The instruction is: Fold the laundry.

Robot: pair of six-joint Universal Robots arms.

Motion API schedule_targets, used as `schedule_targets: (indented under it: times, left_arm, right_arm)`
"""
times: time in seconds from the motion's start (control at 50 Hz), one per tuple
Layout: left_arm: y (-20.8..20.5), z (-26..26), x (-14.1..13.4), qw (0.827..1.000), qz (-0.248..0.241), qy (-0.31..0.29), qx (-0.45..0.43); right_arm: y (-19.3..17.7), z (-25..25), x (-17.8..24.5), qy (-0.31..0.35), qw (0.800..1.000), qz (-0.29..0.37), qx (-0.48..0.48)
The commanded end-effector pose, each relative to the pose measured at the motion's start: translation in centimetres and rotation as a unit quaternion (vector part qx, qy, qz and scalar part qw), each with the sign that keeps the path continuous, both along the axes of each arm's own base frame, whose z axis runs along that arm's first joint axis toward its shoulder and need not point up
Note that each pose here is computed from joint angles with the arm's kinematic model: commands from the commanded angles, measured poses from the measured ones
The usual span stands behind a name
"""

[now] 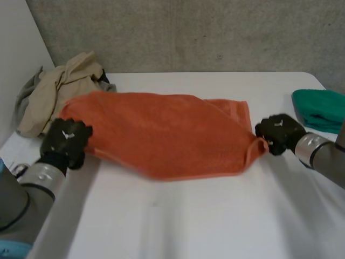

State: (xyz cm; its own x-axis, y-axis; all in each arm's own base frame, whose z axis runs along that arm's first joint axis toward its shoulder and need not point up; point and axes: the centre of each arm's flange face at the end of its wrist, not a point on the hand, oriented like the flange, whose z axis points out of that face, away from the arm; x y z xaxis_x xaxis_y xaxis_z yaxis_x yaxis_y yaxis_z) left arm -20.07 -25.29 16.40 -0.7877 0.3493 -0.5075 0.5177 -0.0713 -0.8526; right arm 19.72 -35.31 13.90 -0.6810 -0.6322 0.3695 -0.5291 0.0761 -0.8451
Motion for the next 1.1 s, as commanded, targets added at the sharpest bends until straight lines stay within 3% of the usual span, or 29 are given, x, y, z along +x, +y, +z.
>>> schedule_targets:
  times: [0.02, 0.24, 0.5, 0.66, 0.84, 1.1]
  left_arm:
    - [-0.4, -0.3, 0.3, 1.0, 0.004, -0.021, -0.002]
    - [-0.5, 1.5, 0.6, 1.0, 0.017, 0.016, -0.017]
    - [-2.0, 1.8, 1.4, 0.999, 0.034, 0.023, -0.018]
    - [-2.4, 1.6, 1.8, 0.999, 0.041, 0.023, -0.011]
    - [-2.8, 1.5, 2.3, 0.998, 0.049, 0.028, -0.004]
    - [-3.7, 2.3, 2.1, 0.998, 0.048, 0.03, -0.005]
  right_arm:
    - [-0.3, 0.1, -0.8, -0.017, 0.999, -0.049, 0.012]
    - [2.5, 3.7, -1.1, -0.019, 0.998, -0.054, 0.016]
    - [5.7, 1.7, -0.6, 0.04, 0.999, -0.008, -0.011]
    - [5.8, 0.1, 0.5, 0.018, 1.0, -0.01, -0.018]
    - [3.4, -3.2, 0.6, 0.051, 0.997, -0.045, -0.032]
    - [4.2, 0.3, -1.1, 0.017, 0.999, -0.052, 0.005]
